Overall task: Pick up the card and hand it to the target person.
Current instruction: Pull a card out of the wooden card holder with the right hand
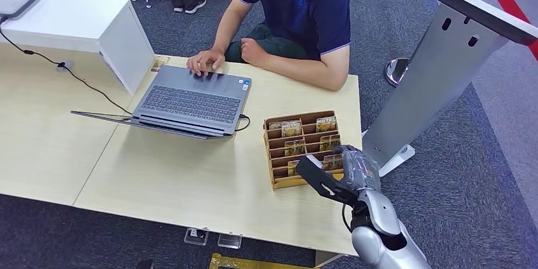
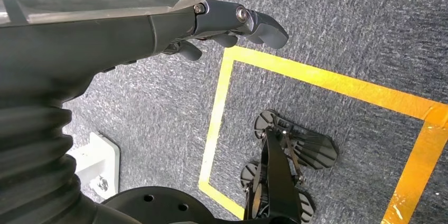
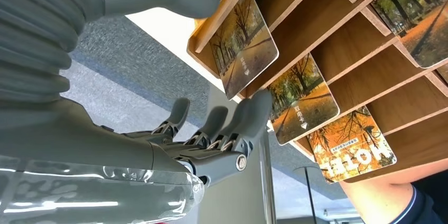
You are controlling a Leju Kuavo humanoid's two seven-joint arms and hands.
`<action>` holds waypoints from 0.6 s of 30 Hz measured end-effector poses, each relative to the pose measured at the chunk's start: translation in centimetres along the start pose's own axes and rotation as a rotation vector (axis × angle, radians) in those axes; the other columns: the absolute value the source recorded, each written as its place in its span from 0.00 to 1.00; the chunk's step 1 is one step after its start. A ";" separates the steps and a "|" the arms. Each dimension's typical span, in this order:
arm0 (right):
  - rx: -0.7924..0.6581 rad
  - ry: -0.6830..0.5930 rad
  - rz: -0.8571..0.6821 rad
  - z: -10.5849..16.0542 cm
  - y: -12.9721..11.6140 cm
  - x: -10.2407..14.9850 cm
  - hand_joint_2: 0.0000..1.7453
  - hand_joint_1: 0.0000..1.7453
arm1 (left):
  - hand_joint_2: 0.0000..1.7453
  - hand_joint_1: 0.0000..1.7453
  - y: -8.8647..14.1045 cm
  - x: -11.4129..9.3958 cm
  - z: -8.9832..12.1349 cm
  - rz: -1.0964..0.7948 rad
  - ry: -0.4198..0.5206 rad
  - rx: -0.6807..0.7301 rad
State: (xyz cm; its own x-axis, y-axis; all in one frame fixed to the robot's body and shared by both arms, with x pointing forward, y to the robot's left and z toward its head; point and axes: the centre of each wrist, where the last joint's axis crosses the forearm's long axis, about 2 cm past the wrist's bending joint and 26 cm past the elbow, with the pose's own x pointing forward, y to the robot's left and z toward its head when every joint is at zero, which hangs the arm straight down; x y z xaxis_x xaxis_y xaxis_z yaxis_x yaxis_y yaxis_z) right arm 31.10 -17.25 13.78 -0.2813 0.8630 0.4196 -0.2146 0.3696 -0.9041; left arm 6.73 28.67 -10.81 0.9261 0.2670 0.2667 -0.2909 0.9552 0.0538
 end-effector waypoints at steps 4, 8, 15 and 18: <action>0.003 0.001 0.000 0.0 0.1 0.0 1.00 0.31 | 1.00 0.00 0.0 0.0 0.0 0.000 0.000 -0.001; 0.009 0.001 0.002 0.0 0.1 0.0 1.00 0.30 | 1.00 0.00 0.0 0.0 0.0 0.000 0.000 -0.001; 0.013 0.000 0.003 0.1 0.1 0.0 1.00 0.34 | 1.00 0.00 0.0 0.0 0.0 0.000 0.000 -0.001; 0.018 -0.001 0.004 0.1 0.1 0.0 1.00 0.42 | 1.00 0.00 0.0 0.0 0.0 0.000 0.000 -0.001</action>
State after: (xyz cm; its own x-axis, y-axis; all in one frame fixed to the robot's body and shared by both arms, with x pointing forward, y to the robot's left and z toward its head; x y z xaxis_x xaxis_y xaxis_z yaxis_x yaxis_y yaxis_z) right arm 31.00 -17.19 13.66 -0.2828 0.8644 0.4157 -0.2299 0.3597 -0.9043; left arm 6.73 28.67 -10.81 0.9261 0.2673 0.2664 -0.2910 0.9552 0.0531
